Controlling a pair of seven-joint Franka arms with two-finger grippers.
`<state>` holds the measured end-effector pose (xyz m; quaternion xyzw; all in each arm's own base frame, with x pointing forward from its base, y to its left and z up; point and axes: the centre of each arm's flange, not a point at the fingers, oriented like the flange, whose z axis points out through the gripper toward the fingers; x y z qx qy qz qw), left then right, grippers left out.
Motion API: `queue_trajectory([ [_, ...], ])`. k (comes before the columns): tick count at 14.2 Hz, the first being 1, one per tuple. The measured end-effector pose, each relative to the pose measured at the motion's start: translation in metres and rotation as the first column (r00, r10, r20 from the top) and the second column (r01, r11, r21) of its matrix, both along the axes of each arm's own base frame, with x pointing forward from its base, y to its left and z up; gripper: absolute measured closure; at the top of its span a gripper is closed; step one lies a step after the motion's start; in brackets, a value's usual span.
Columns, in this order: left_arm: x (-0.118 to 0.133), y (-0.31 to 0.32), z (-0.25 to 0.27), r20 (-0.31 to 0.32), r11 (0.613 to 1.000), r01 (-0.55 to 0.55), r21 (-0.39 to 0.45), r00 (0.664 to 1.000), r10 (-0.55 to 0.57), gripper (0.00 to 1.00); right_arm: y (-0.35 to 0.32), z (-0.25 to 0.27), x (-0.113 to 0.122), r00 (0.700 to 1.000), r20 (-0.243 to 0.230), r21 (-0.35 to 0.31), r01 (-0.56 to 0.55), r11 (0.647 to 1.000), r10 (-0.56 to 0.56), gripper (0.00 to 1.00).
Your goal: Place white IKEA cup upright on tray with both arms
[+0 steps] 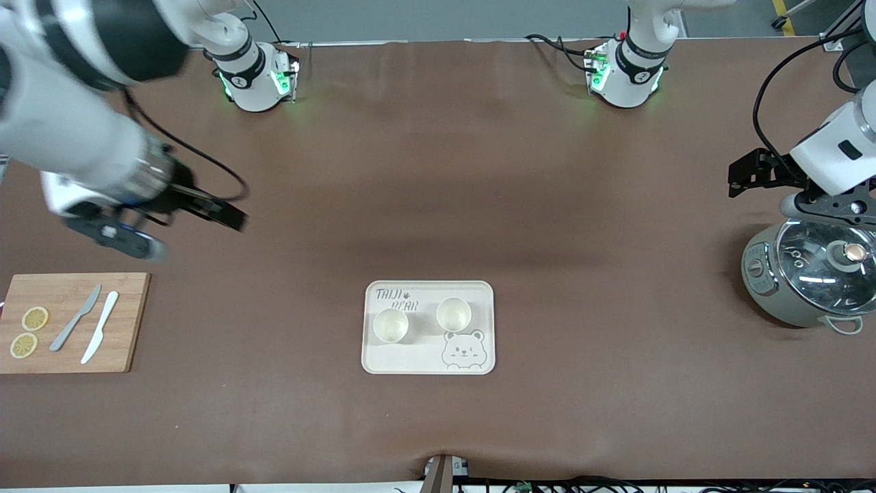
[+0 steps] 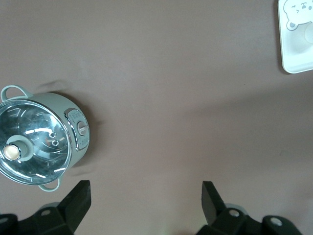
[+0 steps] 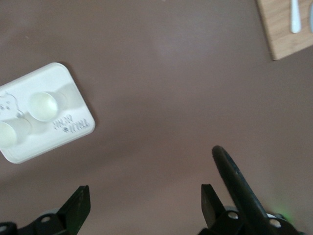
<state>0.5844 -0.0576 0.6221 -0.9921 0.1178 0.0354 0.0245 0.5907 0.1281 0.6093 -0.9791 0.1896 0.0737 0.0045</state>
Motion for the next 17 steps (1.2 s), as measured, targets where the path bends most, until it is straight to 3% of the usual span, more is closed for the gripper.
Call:
queue_trajectory([
  [3,0.0,0.001,0.0,0.0,1.0,-0.001,0.0,1.0,0.001,0.0,-0.111,0.008,0.001,0.993,0.005,0.044,-0.116,0.992,0.116,0.0],
  [6,0.0,0.001,0.0,0.001,1.0,-0.001,0.0,1.0,0.001,0.0,-0.172,-0.012,0.012,0.989,0.068,0.041,-0.137,0.99,0.134,0.0],
  [13,0.0,0.001,0.0,0.003,1.0,-0.002,0.0,1.0,0.002,0.0,-0.172,-0.057,0.038,0.965,0.168,-0.031,-0.2,0.979,0.203,0.0],
  [17,0.0,0.001,0.0,0.003,1.0,-0.002,0.0,1.0,0.002,0.0,-0.173,-0.073,0.045,0.965,0.161,-0.033,-0.202,0.979,0.205,0.0],
])
